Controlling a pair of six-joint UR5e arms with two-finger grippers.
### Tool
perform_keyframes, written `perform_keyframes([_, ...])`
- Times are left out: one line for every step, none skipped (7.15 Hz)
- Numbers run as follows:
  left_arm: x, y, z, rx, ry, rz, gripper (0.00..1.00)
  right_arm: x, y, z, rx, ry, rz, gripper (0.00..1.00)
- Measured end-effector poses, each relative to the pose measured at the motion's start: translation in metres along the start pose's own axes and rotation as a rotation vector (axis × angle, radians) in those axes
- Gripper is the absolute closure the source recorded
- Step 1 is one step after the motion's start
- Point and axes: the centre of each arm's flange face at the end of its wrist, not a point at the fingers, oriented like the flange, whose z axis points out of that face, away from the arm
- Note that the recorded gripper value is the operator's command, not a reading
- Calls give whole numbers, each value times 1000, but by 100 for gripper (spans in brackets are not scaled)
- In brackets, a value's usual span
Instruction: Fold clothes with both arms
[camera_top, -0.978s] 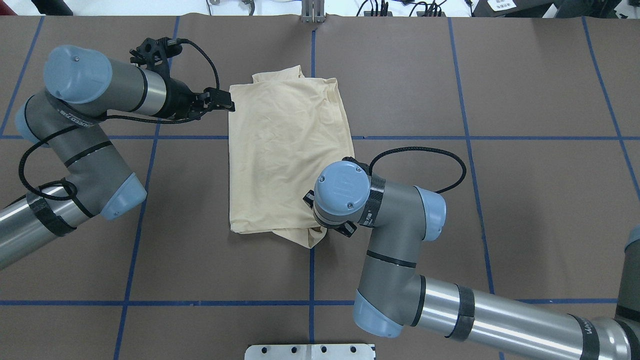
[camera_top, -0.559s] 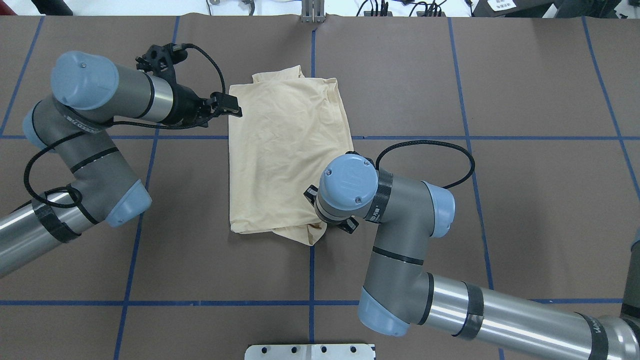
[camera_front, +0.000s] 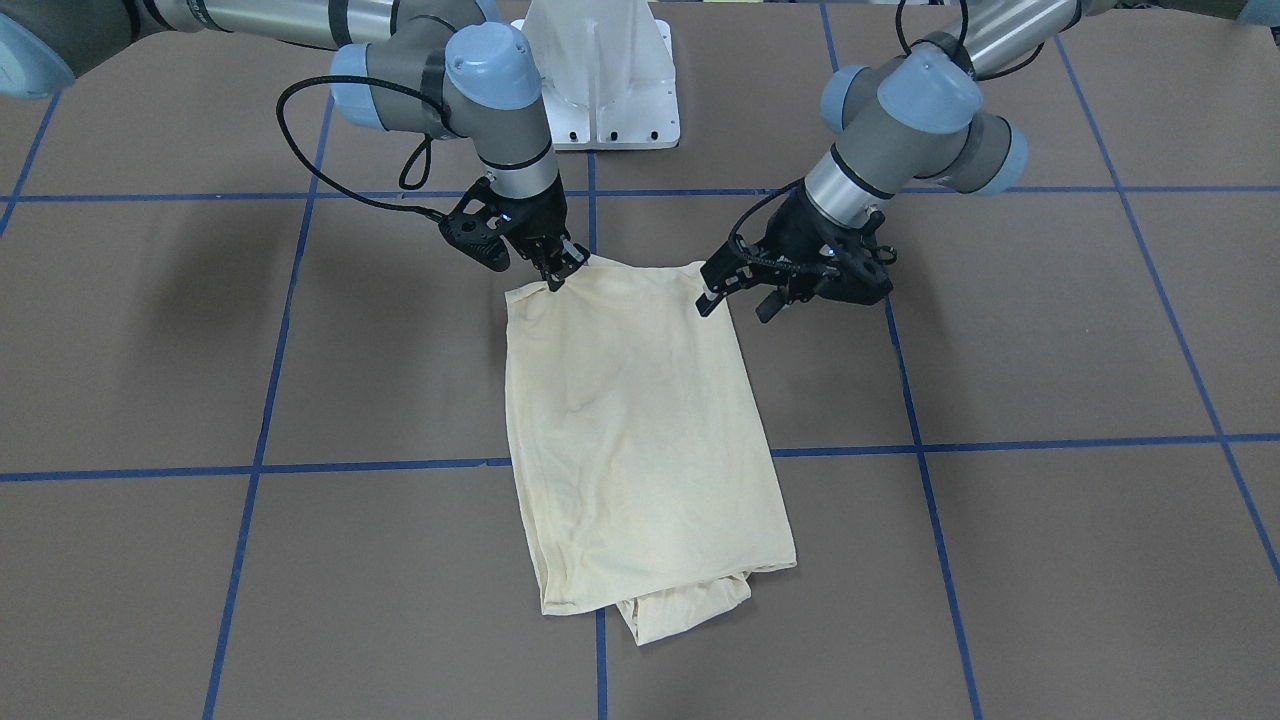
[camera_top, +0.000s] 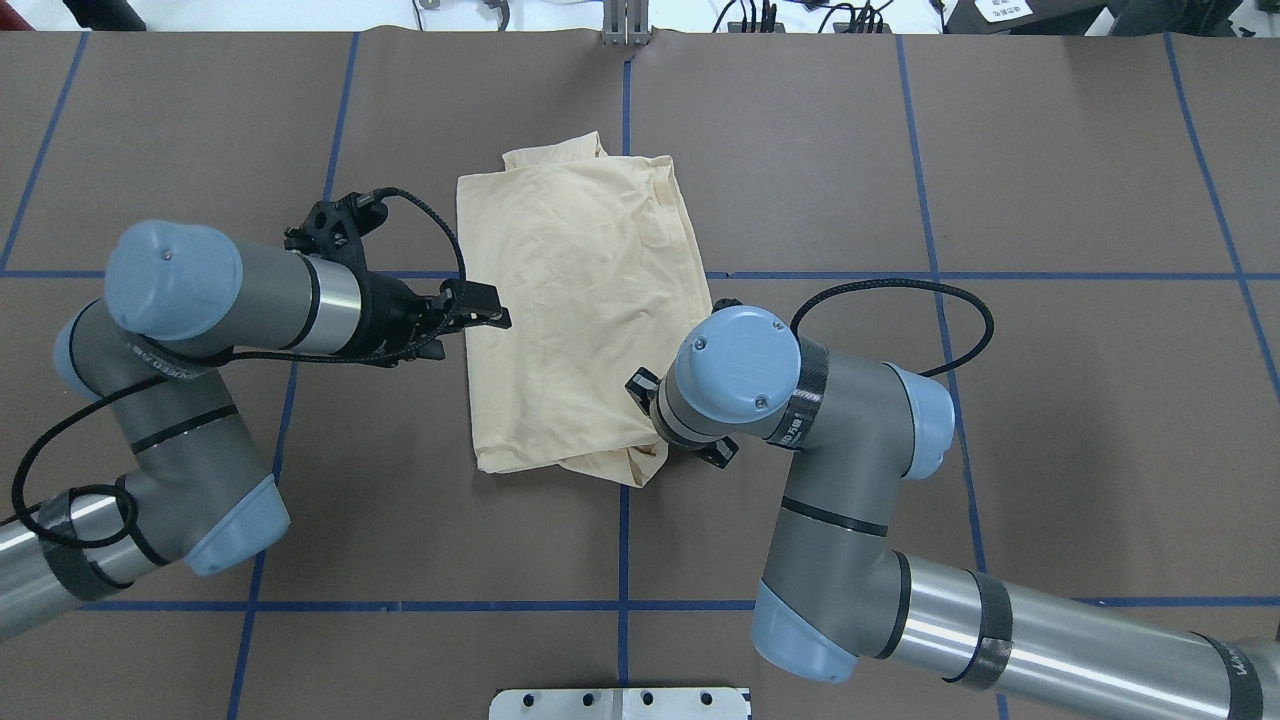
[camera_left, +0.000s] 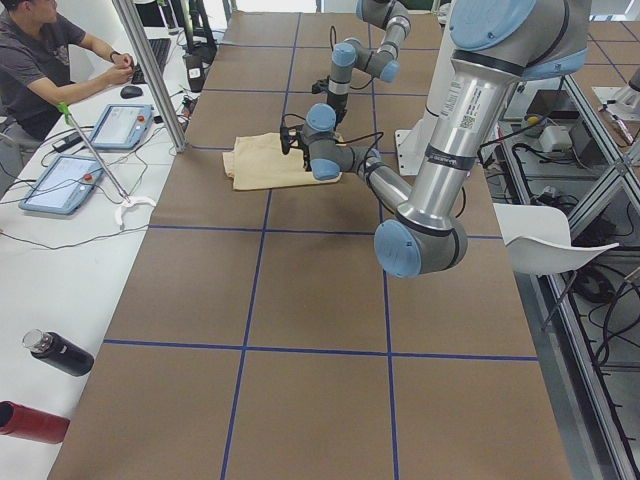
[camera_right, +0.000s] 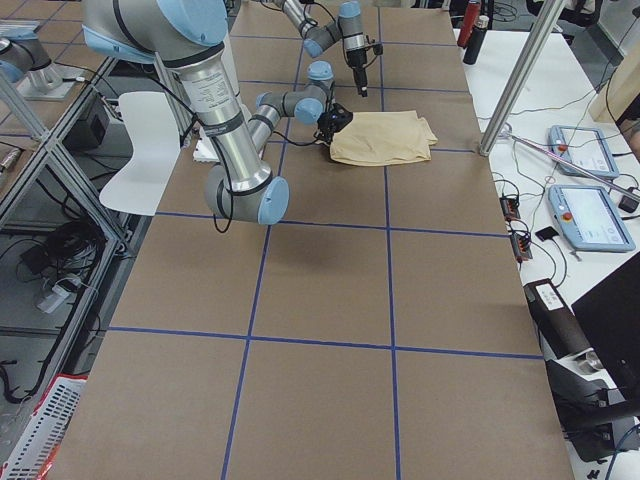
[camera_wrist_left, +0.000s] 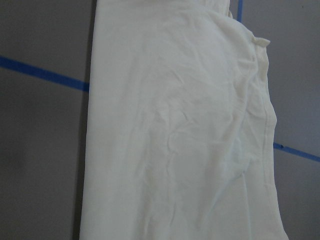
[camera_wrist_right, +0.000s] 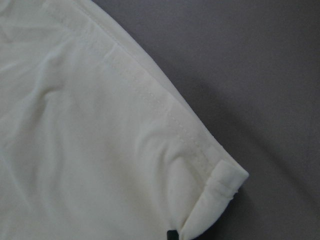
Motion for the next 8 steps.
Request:
perform_keyframes([-4,35,10,4,-3,-74,7,0,0,0,0,-1,-1,100])
perform_keyframes([-11,65,27,12,-28,-129,7,0,0,0,2,-3,-1,100])
perform_keyframes([-17,79,39,23,-74,-158,9,0,0,0,3,-4,-1,100])
perform_keyframes([-23,83,46,33,-123,-171,11,0,0,0,3,-4,-1,100])
perform_keyframes([-27,84,51,40,-160,-177,13,0,0,0,4,-4,-1,100])
perform_keyframes([-31,87,56,39,-181,-179,17,0,0,0,4,-4,-1,100])
perform_keyframes([-33,93,61,31,-195,-176,21,0,0,0,4,-4,-1,100])
perform_keyframes([-32,96,64,26,-198,-174,28,0,0,0,4,-4,-1,100])
